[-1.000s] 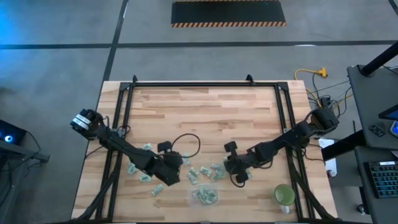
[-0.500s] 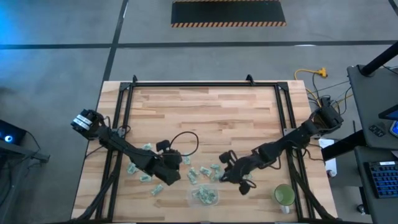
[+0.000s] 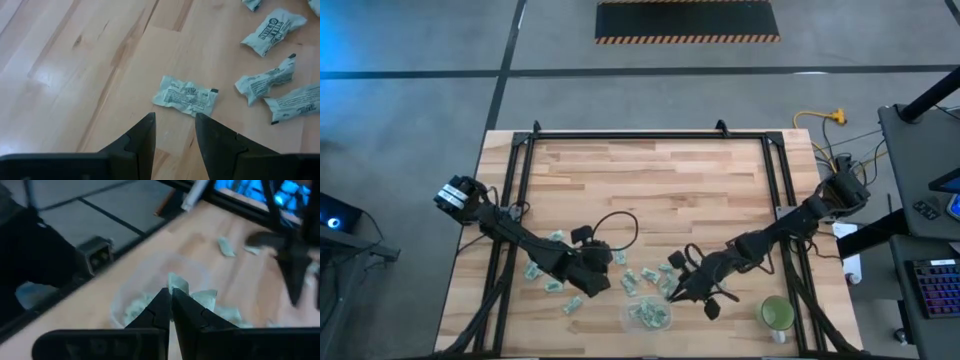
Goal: Pick and place Stevia / Truvia into bins
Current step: Put the stevia packet into the transparent container
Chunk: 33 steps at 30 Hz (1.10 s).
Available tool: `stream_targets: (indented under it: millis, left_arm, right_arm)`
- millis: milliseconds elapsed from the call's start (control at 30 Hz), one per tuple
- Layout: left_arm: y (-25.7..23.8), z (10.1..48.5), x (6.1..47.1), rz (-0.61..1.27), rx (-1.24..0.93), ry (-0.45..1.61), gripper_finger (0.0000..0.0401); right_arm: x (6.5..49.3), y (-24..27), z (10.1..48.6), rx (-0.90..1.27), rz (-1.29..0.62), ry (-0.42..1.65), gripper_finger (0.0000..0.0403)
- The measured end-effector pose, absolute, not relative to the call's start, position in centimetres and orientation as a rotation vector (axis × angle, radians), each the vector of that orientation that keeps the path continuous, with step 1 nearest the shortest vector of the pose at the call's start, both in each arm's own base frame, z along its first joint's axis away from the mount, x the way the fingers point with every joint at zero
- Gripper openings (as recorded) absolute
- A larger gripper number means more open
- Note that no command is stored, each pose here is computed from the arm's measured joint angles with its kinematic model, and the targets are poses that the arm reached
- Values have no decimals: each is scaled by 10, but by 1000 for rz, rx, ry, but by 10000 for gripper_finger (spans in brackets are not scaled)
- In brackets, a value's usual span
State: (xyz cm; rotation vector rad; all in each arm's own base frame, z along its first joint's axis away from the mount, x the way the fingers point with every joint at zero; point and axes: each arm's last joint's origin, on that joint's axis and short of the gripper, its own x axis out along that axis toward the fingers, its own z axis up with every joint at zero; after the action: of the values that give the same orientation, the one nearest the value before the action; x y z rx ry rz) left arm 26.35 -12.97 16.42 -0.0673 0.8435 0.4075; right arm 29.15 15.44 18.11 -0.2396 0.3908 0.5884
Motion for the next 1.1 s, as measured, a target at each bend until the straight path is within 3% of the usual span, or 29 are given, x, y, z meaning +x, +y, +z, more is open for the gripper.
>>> stream_targets:
  millis: [1100]
  left_arm:
    - [-130, 166, 266, 403, -84, 824, 122]
  right_arm:
    - [311, 166, 160, -210, 613, 389, 14]
